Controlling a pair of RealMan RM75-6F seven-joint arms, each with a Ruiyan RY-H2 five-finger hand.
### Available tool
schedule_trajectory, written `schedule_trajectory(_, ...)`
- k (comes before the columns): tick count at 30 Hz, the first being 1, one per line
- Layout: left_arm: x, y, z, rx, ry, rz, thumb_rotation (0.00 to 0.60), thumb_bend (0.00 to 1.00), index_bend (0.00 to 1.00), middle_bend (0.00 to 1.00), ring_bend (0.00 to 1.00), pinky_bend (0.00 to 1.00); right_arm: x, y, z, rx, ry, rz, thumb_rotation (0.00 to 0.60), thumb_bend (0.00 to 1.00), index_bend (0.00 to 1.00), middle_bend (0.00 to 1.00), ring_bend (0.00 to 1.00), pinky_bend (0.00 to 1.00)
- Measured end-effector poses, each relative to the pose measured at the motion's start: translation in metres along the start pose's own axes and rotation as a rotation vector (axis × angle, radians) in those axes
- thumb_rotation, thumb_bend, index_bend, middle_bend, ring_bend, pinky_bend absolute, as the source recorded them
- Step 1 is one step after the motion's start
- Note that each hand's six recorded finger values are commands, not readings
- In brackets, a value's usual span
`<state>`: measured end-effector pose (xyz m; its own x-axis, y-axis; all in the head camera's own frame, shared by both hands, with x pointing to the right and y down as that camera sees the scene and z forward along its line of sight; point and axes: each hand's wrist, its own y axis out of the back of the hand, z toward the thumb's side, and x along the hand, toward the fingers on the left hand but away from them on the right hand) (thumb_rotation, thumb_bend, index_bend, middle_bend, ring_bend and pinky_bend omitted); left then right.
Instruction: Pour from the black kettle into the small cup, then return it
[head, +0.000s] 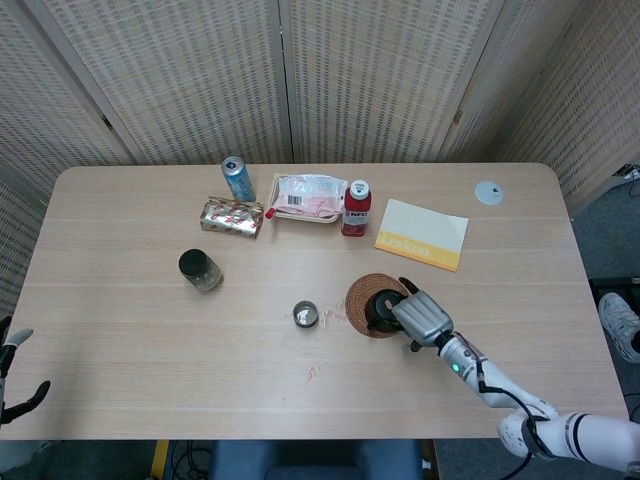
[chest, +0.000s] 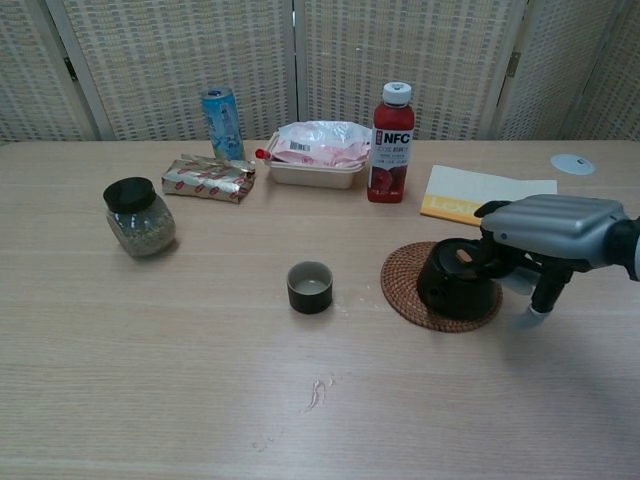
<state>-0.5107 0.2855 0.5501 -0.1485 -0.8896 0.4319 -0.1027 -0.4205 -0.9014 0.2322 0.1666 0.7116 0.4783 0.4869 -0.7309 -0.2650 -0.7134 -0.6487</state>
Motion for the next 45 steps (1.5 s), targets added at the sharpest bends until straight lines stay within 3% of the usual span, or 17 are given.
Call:
schedule_trajectory(10, 0.0, 0.002, -0.001, 0.007, 0.002, 0.003, 0.6, 0.25, 0.17, 0.0, 0.06, 0.0, -0.015, 0.011, 0.006, -0.027, 0.028, -0.004, 0.551, 0.0, 0.91, 0.92, 0.79, 0.0)
schedule_trajectory(14, 0.0, 0.003, -0.001, 0.006, 0.002, 0.005, 0.6, 0.25, 0.17, 0.0, 0.06, 0.0, -0.016, 0.015, 0.005, -0.04, 0.034, -0.006, 0.471, 0.0, 0.93, 0.93, 0.8, 0.0)
schedule_trajectory(20, 0.001, 0.004, 0.002, 0.007, -0.004, 0.004, 0.6, 0.25, 0.17, 0.0, 0.06, 0.0, -0.015, 0.024, 0.003, -0.048, 0.041, -0.019, 0.428, 0.0, 0.93, 0.93, 0.8, 0.0)
schedule_trajectory(28, 0.004, 0.004, 0.006, 0.01, -0.016, 0.002, 0.6, 0.25, 0.17, 0.0, 0.06, 0.0, -0.013, 0.031, -0.001, -0.061, 0.03, -0.032, 0.298, 0.0, 0.98, 0.96, 0.83, 0.0)
schedule_trajectory(33, 0.004, 0.004, 0.007, 0.012, -0.017, 0.002, 0.6, 0.25, 0.17, 0.0, 0.06, 0.0, -0.013, 0.04, 0.0, -0.071, 0.024, -0.064, 0.296, 0.0, 1.0, 0.99, 0.87, 0.02)
schedule_trajectory(36, 0.004, 0.004, 0.007, 0.014, -0.015, -0.002, 0.6, 0.25, 0.17, 0.0, 0.06, 0.0, -0.013, 0.047, 0.001, -0.073, 0.026, -0.095, 0.295, 0.0, 1.0, 1.0, 0.88, 0.08)
schedule_trajectory(45, 0.004, 0.004, 0.006, 0.013, -0.016, 0.0, 0.6, 0.25, 0.17, 0.0, 0.06, 0.0, -0.009, 0.055, 0.009, -0.061, 0.054, -0.126, 0.294, 0.25, 1.0, 1.0, 0.9, 0.17)
